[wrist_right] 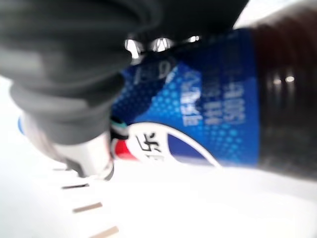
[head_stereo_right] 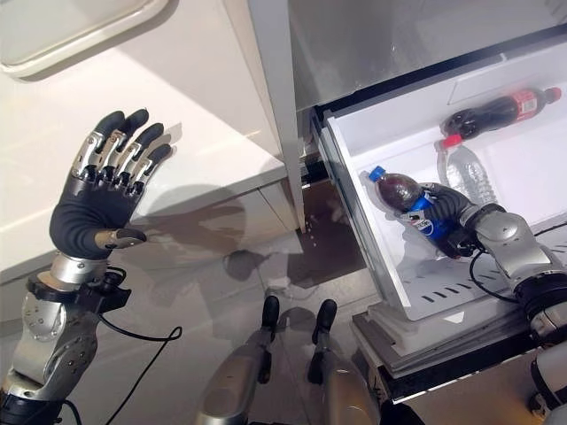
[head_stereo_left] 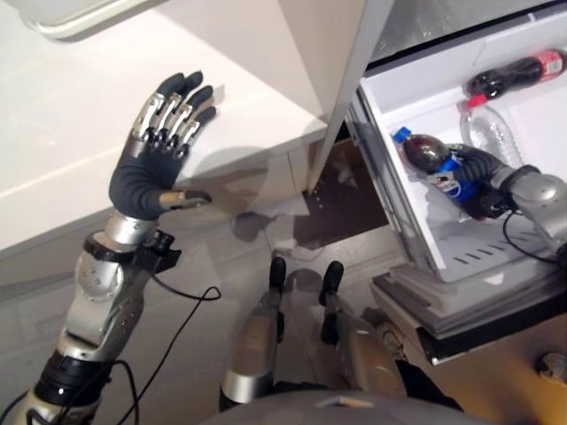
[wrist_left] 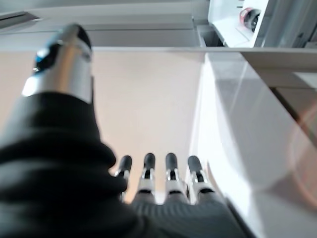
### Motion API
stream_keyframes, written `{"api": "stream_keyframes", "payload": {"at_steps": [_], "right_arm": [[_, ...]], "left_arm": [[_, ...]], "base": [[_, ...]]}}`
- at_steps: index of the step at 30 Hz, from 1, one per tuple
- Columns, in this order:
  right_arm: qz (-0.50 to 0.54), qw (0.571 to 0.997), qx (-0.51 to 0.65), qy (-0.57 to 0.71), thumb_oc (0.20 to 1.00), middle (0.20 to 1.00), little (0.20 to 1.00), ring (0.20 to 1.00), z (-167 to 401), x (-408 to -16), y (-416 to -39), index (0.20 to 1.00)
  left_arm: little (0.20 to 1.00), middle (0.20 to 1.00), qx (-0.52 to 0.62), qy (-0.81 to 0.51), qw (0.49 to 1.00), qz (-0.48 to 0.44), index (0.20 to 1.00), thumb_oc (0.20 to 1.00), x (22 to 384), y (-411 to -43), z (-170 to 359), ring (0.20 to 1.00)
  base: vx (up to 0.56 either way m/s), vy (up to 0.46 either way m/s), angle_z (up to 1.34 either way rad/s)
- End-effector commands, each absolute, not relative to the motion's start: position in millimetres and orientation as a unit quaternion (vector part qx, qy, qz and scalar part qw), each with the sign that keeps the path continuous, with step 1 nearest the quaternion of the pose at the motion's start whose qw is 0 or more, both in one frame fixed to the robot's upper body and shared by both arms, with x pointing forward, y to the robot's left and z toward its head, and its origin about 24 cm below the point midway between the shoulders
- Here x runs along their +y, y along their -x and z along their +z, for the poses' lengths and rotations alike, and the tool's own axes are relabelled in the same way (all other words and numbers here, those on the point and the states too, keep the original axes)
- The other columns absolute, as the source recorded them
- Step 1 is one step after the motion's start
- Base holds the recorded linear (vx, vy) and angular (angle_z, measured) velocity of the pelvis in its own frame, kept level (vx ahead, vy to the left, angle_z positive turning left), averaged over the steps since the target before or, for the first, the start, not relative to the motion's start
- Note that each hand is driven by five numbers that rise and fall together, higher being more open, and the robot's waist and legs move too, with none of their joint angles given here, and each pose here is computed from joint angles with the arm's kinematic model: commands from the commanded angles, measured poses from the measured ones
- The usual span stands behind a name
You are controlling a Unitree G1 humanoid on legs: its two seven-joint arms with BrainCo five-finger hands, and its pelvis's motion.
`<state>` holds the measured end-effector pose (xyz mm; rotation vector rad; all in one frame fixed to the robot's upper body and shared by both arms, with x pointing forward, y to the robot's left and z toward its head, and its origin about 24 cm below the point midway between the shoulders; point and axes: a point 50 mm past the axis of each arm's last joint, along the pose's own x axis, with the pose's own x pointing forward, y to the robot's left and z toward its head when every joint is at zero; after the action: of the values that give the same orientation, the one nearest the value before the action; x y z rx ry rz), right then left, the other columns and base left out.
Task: Take the drinks into the refrigerator
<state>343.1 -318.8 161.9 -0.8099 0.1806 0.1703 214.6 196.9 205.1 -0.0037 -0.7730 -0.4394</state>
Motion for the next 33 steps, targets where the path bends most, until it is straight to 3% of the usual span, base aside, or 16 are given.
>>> {"api": "stream_keyframes", "payload": {"at_steps": [1,11,12,14,15,33], "right_arm": [[0.051,0.896,0.047,0.439,0.2,0.2,0.2,0.2,188.6,-316.7,-354.4,0.2],[0.018,0.88,0.048,0.472,0.2,0.2,0.2,0.2,198.3,-318.9,-362.4,0.2],[0.02,0.881,0.045,0.471,0.329,0.329,0.329,0.329,199.9,-316.1,-364.3,0.329],[0.019,0.881,0.043,0.47,0.893,0.893,0.893,0.893,199.9,-314.8,-365.8,0.893],[0.021,0.881,0.043,0.471,1.0,1.0,1.0,1.0,199.2,-313.3,-366.5,1.0],[0.043,0.883,0.03,0.466,1.0,1.0,1.0,1.0,195.8,-300.4,-367.4,1.0]], "left_arm": [[1.0,1.0,-0.351,0.003,0.915,-0.2,1.0,1.0,196.8,-209.3,192.3,1.0],[1.0,1.0,-0.354,0.004,0.917,-0.186,1.0,1.0,197.3,-207.9,192.3,1.0],[1.0,1.0,-0.356,0.004,0.916,-0.185,1.0,1.0,197.2,-207.3,192.9,1.0],[1.0,1.0,-0.358,0.005,0.916,-0.183,1.0,1.0,197.9,-206.6,193.6,1.0],[1.0,1.0,-0.358,0.005,0.916,-0.182,1.0,1.0,198.3,-206.3,193.6,1.0],[1.0,1.0,-0.357,0.017,0.915,-0.185,1.0,1.0,199.2,-208.6,194.3,1.0]], "base": [[-0.03,-0.011,0.0],[-0.02,-0.009,0.0],[-0.03,-0.004,0.0],[-0.02,-0.002,0.0],[0.0,0.0,0.0],[0.0,0.0,0.0]]}}
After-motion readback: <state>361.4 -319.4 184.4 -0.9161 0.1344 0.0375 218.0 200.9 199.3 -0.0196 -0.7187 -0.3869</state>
